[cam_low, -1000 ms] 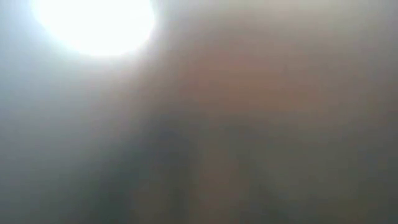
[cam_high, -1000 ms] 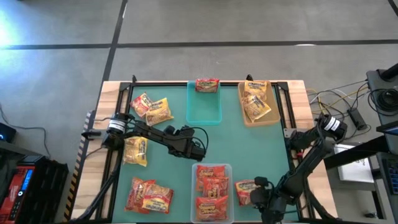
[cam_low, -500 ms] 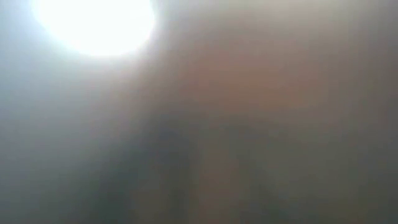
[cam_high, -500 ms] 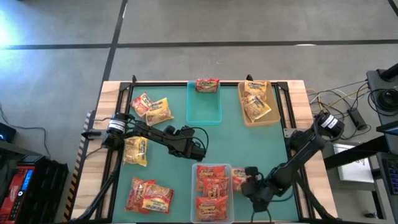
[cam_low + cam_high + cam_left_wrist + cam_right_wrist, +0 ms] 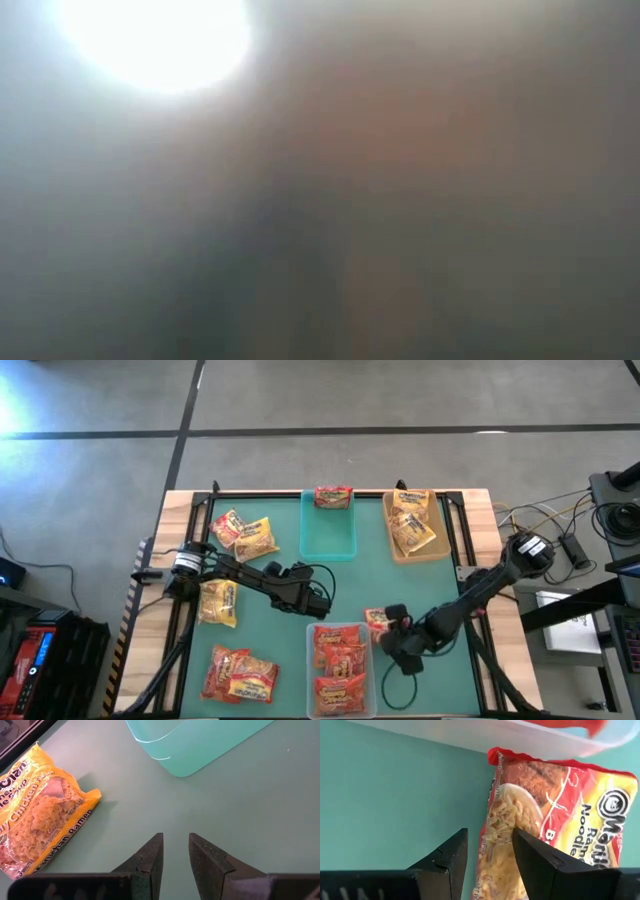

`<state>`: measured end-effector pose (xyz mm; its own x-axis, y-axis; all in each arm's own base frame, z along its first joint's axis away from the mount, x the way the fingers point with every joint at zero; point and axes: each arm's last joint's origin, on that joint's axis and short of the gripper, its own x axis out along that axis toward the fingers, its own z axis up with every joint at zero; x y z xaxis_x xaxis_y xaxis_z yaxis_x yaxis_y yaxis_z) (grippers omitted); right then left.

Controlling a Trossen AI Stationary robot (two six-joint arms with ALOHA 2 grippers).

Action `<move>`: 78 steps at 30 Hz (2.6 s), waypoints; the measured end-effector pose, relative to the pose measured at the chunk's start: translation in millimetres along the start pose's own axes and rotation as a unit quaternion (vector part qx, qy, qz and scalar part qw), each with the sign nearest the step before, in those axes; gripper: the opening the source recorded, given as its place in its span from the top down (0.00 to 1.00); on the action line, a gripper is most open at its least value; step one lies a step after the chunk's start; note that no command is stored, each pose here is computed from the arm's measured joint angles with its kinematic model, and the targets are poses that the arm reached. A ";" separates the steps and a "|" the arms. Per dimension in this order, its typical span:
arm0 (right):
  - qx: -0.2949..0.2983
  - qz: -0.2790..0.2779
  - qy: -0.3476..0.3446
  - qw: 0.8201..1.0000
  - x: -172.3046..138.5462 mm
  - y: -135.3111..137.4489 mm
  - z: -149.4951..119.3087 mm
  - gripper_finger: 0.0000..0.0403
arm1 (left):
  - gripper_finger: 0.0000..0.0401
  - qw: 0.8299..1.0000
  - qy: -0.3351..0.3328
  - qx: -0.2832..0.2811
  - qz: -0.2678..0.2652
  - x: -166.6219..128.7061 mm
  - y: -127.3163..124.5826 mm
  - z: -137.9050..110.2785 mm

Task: Sort Maruchan noodles
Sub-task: Put the bottom right red noodle pack into the transparent green bin

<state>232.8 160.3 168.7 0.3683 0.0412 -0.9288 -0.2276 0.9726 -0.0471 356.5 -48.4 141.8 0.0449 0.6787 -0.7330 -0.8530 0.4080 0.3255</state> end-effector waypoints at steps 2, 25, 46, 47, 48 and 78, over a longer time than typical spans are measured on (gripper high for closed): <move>-0.001 -0.003 0.001 1.000 0.4 -11.6 -2.0 0.64 | 0.81 1.000 0.000 0.000 0.000 0.1 0.0 0.1; 0.121 -0.028 -0.052 0.991 -14.8 -109.6 -33.4 0.64 | 0.81 1.000 -0.015 0.019 -0.002 5.0 -0.8 7.0; 0.213 -0.014 -0.103 0.971 11.1 -106.8 -76.4 0.64 | 0.81 0.997 -0.052 0.054 -0.034 -7.0 -10.1 46.6; 0.207 -0.012 -0.123 0.970 10.4 -107.0 -72.5 0.64 | 0.81 0.997 -0.052 0.054 -0.034 -7.0 -10.1 46.6; 0.201 -0.009 -0.145 0.969 9.3 -107.1 -68.4 0.64 | 0.81 0.997 -0.052 0.054 -0.034 -7.1 -10.2 46.6; 0.082 0.059 -0.226 0.969 40.7 -94.8 -37.8 0.64 | 0.81 0.995 -0.043 0.056 -0.068 -8.7 -16.1 47.1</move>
<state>235.3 61.1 121.5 0.7132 0.2150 -0.6672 -0.1601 0.9766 0.1436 394.3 -32.1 171.1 0.2045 0.6596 -0.7233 -0.7731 0.5620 0.2940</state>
